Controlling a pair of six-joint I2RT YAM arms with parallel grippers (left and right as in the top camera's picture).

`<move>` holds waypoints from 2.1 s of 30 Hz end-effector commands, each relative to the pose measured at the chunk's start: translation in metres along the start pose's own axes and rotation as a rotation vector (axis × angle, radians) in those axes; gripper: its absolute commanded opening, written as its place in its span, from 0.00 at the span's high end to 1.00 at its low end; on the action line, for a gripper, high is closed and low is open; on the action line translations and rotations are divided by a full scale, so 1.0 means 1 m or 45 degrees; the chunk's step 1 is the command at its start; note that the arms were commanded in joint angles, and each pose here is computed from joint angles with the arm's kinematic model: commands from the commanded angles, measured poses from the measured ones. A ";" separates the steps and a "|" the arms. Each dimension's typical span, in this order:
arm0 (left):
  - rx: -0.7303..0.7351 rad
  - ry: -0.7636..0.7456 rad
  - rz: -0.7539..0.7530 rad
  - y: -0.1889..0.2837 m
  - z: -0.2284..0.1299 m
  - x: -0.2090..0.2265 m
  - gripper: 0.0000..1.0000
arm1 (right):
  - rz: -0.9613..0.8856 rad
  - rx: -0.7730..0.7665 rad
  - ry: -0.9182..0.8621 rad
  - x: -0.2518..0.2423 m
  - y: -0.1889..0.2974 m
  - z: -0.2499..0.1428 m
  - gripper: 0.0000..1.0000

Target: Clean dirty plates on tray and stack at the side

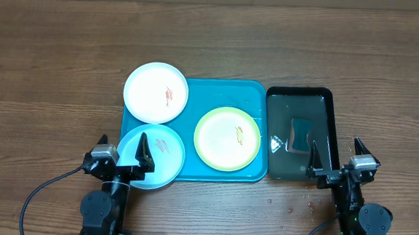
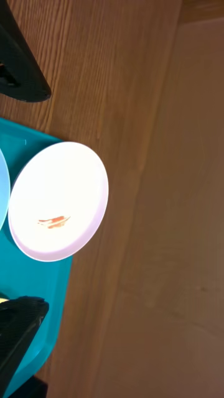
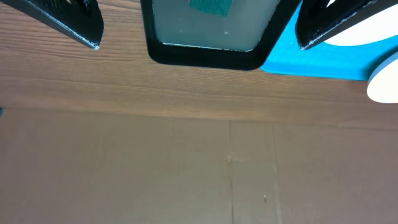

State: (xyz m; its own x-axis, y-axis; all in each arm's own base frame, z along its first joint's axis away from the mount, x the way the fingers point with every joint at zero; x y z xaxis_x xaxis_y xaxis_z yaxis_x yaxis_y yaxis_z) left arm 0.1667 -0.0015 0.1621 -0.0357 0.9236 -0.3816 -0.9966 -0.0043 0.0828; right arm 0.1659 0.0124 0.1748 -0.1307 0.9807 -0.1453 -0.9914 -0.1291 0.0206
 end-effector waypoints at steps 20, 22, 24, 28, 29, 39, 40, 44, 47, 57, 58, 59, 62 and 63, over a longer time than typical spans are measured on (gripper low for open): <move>0.075 0.134 -0.409 0.039 0.081 -0.064 0.00 | 0.345 -0.086 -0.343 0.016 0.024 0.073 0.00; 0.107 0.135 -0.394 0.045 0.106 -0.074 0.00 | 0.345 -0.060 -0.350 0.014 0.030 0.096 0.00; 0.179 0.119 -0.386 0.048 0.131 -0.086 0.00 | 0.346 -0.016 -0.362 0.011 0.033 0.117 0.00; 0.445 0.109 -0.334 0.045 0.174 -0.109 0.00 | 0.346 0.165 -0.409 0.003 0.025 0.160 0.00; 0.542 0.108 -0.311 0.042 0.184 -0.114 0.00 | 0.346 0.242 -0.428 0.001 0.020 0.170 0.00; 1.249 0.270 -0.148 -0.012 0.220 -0.143 0.00 | 0.362 0.983 -0.563 -0.011 -0.054 0.195 0.00; 1.266 0.275 -0.139 -0.019 0.218 -0.142 0.00 | 0.363 1.029 -0.575 -0.011 -0.058 0.192 0.00; 1.371 0.311 -0.085 -0.053 0.200 -0.139 0.94 | 0.373 1.247 -0.597 -0.009 -0.073 0.168 0.14; 1.468 0.316 -0.031 -0.071 0.183 -0.138 0.96 | 0.384 1.376 -0.603 -0.008 -0.078 0.152 0.30; 1.624 0.255 0.105 -0.115 0.137 -0.143 0.74 | 0.344 1.572 -0.619 -0.008 -0.089 0.125 0.21; 1.642 0.250 0.109 -0.117 0.133 -0.144 0.74 | 0.321 1.598 -0.606 -0.010 -0.089 0.122 0.21; 1.664 0.236 0.121 -0.119 0.128 -0.145 0.71 | 0.296 1.624 -0.593 -0.011 -0.088 0.119 0.20; 1.694 0.163 0.218 -0.122 0.115 -0.146 0.62 | 0.235 1.692 -0.554 -0.014 -0.086 0.109 0.20; 1.698 0.138 0.268 -0.122 0.111 -0.146 0.62 | 0.223 1.708 -0.546 -0.015 -0.085 0.106 0.20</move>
State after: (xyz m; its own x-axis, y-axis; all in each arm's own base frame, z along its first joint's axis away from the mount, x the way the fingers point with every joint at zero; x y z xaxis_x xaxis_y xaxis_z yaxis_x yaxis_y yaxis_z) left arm 0.2987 -0.0887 0.3136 -0.2264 0.8888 -0.3985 -0.1436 0.3742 0.9162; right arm 0.2509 0.0309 0.2827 -0.0072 0.9465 0.3226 -0.1762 -0.3187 0.9313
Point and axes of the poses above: each gripper's point midway between its finger pads, its own y axis back along the fingers, its own x axis along the line the jaws close on, z = x × y, the point moved 8 cm from there along y, back along the fingers, and after that the axes turned 8 degrees about y, right-handed, at the moved point
